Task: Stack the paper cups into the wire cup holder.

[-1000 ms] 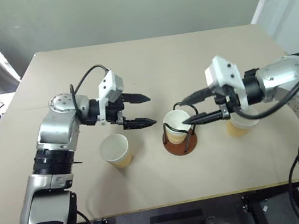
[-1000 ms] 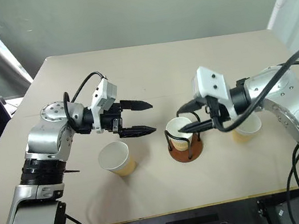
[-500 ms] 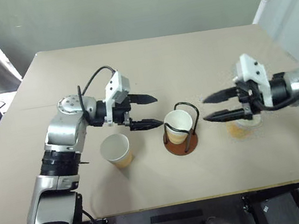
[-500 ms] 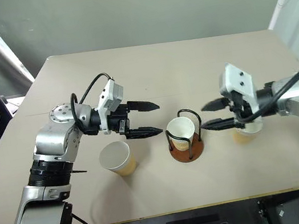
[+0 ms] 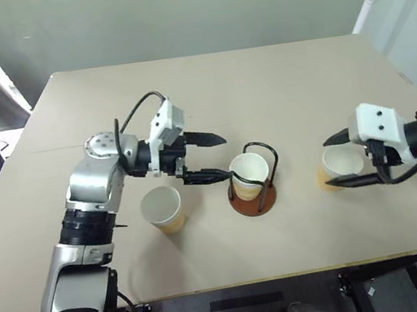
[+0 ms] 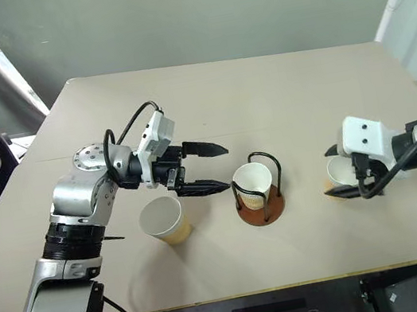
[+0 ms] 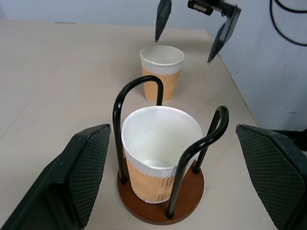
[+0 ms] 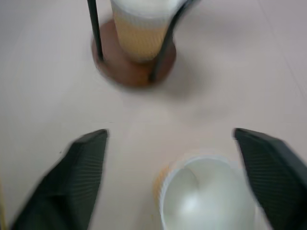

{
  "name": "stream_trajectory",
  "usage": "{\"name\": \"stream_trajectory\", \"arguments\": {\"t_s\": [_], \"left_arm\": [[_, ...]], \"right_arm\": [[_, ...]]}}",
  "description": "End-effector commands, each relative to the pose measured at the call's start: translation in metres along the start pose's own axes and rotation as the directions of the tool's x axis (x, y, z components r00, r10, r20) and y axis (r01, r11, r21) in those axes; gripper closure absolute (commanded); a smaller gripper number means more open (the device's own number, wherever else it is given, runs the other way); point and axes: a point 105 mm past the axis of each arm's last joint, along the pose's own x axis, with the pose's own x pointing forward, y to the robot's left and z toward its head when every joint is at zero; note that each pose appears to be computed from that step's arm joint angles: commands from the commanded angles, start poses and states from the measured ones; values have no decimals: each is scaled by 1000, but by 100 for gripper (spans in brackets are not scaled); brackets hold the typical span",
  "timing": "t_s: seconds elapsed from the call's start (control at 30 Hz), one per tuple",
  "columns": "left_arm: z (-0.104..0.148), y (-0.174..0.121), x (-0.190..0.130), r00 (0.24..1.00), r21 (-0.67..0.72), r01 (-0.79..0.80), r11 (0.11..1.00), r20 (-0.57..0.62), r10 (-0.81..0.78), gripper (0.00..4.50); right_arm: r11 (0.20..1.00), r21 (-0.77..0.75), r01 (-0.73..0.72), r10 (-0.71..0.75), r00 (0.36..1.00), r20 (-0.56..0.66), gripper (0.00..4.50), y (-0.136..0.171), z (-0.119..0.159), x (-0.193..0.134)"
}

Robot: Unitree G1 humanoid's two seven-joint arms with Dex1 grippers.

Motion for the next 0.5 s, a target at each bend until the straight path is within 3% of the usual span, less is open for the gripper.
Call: {"name": "stream_trajectory", "arguments": {"t_s": [0.03, 0.5], "left_arm": [[8, -7, 0, 999, 61, 38, 997, -3, -38, 0], [10, -12, 1, 998, 120, 59, 991, 9, -60, 0]], "right_arm": [[999, -50, 5, -7, 999, -39, 2, -1, -6, -7], [996, -86, -9, -2, 992, -128, 2, -4, -34, 3]]}}
